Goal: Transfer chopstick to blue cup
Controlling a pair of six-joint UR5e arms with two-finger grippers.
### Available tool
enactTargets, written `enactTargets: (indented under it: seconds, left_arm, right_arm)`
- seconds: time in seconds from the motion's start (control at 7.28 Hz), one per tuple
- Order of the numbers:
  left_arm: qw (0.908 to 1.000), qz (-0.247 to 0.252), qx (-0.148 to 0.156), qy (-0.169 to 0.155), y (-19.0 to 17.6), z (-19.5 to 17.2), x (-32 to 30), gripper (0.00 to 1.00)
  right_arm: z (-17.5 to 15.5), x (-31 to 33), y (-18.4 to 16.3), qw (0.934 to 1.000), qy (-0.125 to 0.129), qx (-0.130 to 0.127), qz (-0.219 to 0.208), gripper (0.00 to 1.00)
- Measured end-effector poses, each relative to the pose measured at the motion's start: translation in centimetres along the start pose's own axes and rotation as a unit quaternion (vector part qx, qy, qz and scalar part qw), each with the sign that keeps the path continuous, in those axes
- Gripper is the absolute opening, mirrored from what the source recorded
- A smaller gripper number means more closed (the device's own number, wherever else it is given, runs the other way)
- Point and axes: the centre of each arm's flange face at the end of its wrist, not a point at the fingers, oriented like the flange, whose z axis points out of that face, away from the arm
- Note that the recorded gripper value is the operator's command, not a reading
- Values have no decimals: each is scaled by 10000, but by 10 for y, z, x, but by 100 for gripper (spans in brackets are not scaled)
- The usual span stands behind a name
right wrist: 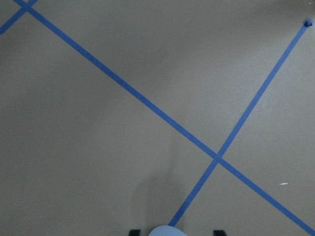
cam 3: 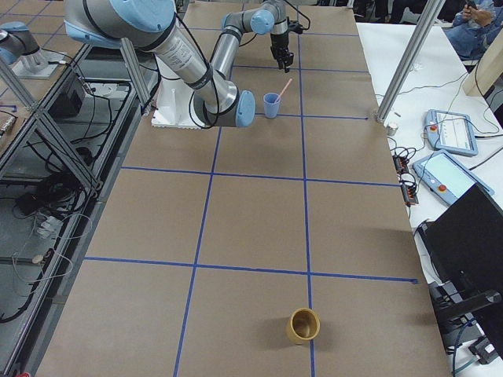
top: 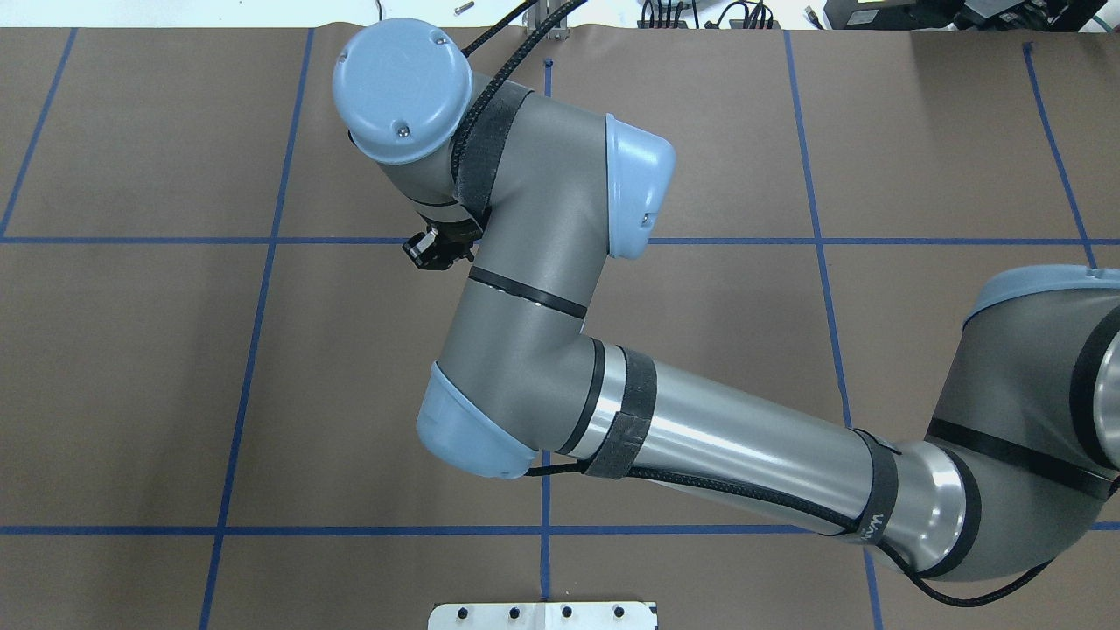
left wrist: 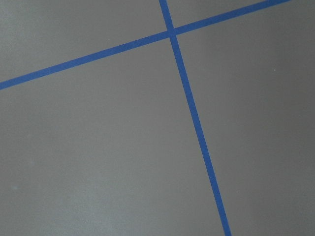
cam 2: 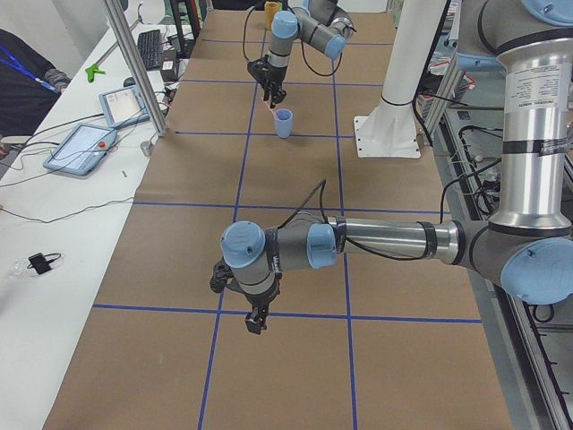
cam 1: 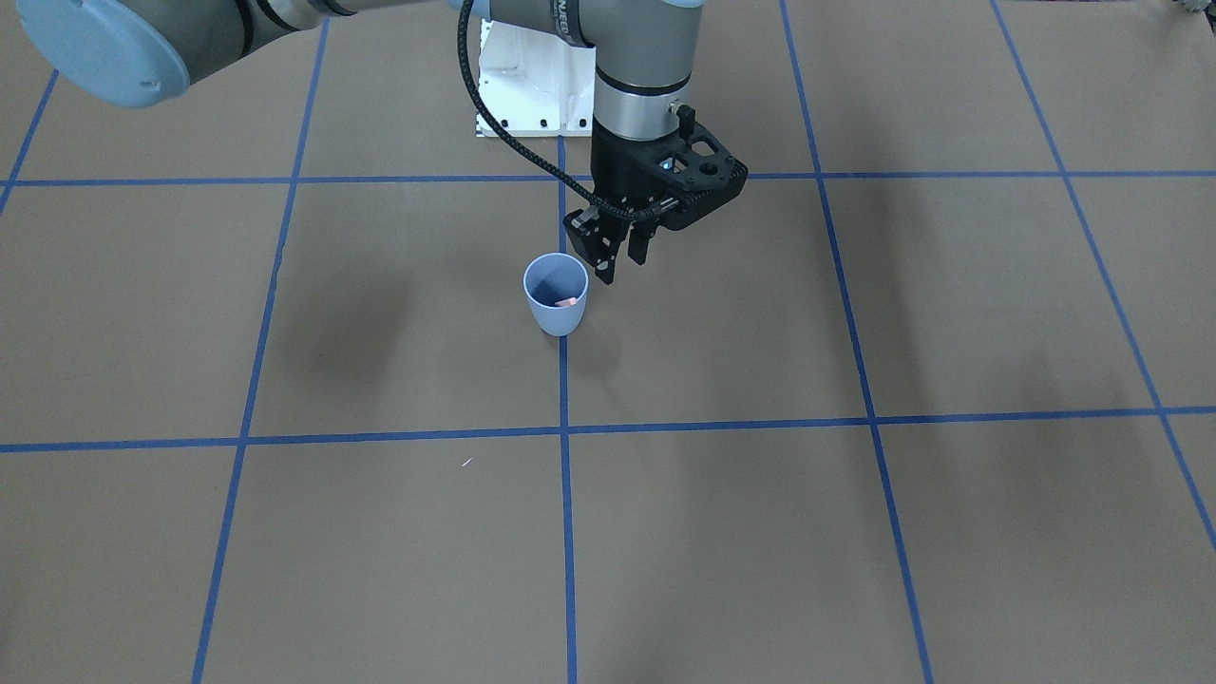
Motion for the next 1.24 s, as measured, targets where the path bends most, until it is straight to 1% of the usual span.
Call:
enactTargets:
  seconds: [0.14, 0.27, 0.41, 0.55, 0.69, 0.82, 0.96, 1.1, 1.24]
  left_arm:
    - [10000, -2, 0, 0, 0, 0, 0, 100]
    - [10000, 2, 3, -1, 0, 0, 0, 100]
    - [10000, 5, 3, -1, 1, 0, 0, 100]
    - [10000, 3, -1, 1, 2, 0, 0, 100]
    - [10000, -8, -10, 5, 4, 1, 0, 100]
    - [10000, -28, -8, 7, 6, 1, -2, 100]
    - [10000, -51, 6, 3, 7, 0, -3, 100]
    - [10000, -66, 19, -4, 8, -1, -4, 100]
    - [10000, -68, 32, -9, 9, -3, -3, 100]
  right_arm:
    - [-7, 0, 3, 10000, -58, 68, 3, 99]
    - [-19, -1, 5, 9997, -128, 163, 113, 100]
    - [-30, 2, 6, 9989, -183, 261, 351, 100]
    - [-39, 16, 4, 9974, -253, 286, 612, 100]
    - [-48, 49, -3, 9948, -433, 192, 903, 100]
    - [-59, 96, -11, 9904, -651, 62, 1219, 100]
    - [-64, 148, -12, 9852, -780, -44, 1525, 100]
    - [-61, 211, 0, 9811, -773, -116, 1770, 100]
    - [-55, 275, 19, 9813, -695, -169, 1786, 100]
